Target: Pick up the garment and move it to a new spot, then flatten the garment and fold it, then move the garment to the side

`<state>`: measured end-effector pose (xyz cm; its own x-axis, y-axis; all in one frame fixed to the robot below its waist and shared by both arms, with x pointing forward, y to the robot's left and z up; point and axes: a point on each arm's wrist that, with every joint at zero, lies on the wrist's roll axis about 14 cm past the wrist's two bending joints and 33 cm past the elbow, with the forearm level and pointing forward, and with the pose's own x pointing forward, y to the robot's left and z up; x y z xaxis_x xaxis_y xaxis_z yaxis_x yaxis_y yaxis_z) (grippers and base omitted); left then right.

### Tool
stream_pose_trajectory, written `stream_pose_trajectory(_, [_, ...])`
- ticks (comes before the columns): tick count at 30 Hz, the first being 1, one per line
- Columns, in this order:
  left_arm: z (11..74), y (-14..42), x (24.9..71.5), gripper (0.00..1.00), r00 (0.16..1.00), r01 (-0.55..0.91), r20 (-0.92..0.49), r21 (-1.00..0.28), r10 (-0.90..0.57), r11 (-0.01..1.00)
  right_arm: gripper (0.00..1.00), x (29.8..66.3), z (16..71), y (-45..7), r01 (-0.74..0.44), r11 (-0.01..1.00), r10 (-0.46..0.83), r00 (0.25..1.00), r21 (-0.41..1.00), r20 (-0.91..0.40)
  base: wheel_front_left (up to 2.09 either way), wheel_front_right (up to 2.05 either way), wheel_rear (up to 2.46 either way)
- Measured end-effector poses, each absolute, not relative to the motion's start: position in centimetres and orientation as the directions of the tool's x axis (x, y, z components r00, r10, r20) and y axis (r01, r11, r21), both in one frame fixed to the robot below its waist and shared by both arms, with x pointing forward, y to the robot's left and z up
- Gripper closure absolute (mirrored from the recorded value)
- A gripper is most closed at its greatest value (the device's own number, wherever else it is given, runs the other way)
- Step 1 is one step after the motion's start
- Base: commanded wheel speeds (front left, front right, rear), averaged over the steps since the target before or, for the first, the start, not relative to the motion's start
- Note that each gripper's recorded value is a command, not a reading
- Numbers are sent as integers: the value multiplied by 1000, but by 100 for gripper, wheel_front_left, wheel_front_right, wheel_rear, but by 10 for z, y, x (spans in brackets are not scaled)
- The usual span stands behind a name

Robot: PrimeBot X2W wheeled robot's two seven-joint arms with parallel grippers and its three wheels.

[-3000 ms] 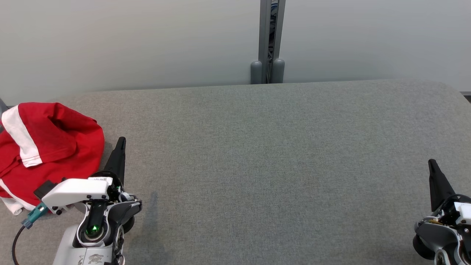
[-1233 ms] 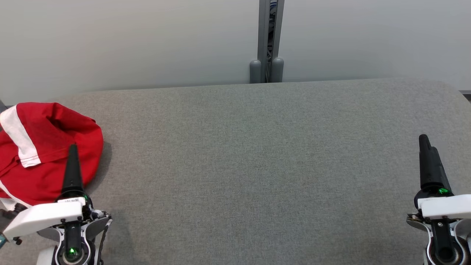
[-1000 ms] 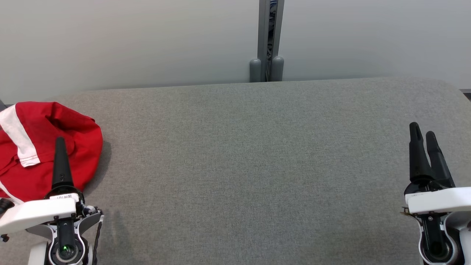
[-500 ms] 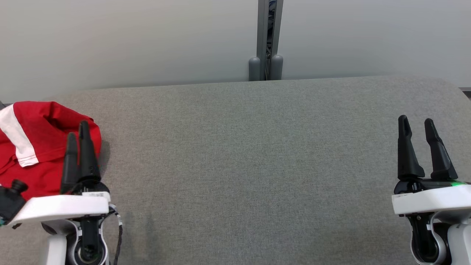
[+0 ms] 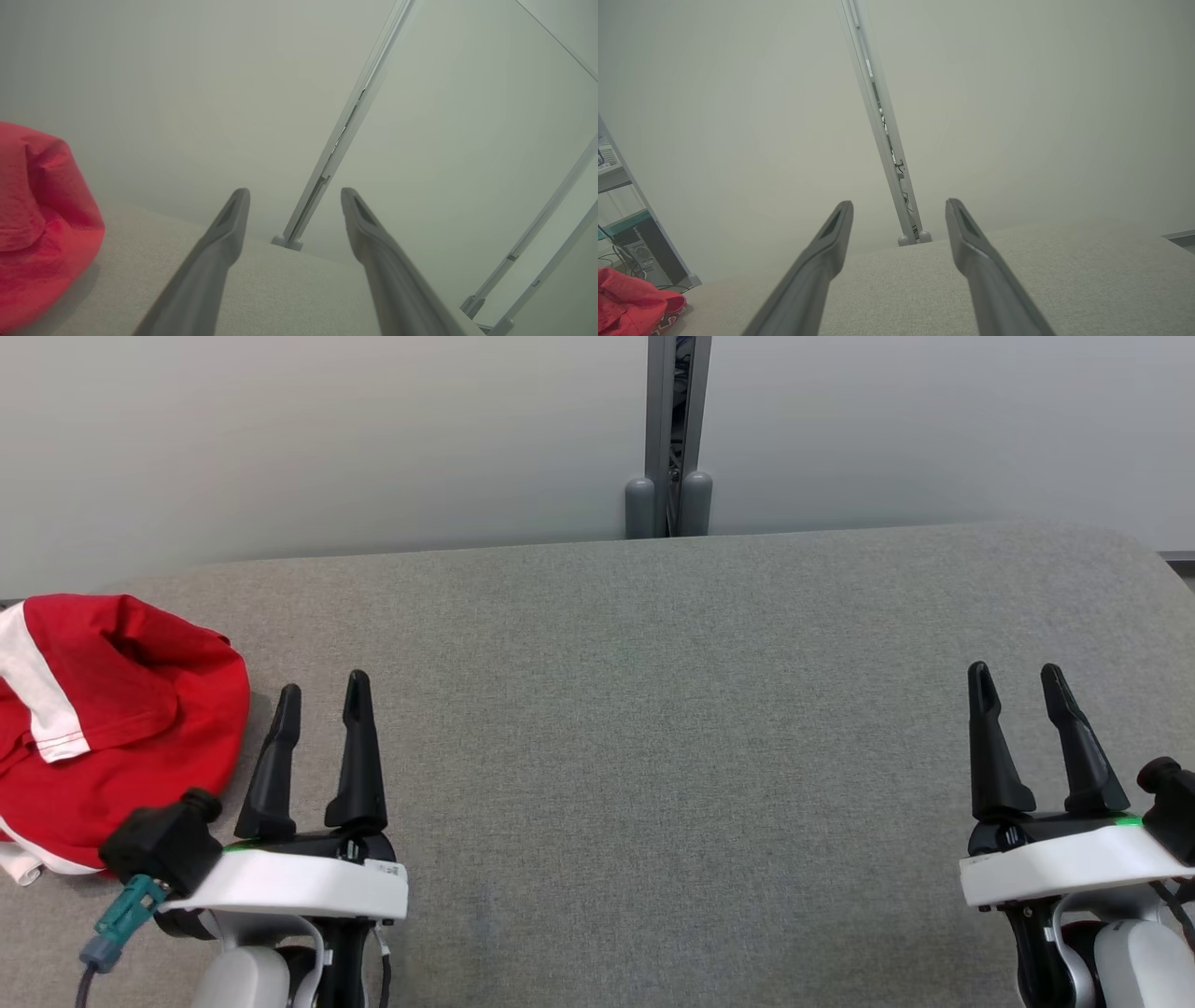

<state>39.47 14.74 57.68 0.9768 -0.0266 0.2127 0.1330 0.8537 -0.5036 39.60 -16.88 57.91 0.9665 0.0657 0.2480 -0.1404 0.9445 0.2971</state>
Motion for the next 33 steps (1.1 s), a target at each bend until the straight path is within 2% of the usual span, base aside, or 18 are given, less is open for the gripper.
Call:
stream_pose_trajectory(8, [559,129,389,0,983,129,172,-383,-66,915,0,395,562,-165,-133,950,76,976,283,204,0,0,0])
stream_pose_trajectory(17, [534,122,383,0,991,110,109,-284,-82,953,0,393,545,-166,-113,976,83,983,184,163,0,0,0])
stream_pose_trajectory(33, [526,121,377,0,992,92,108,-197,-72,976,0,392,539,-165,-113,991,100,983,77,156,0,0,0])
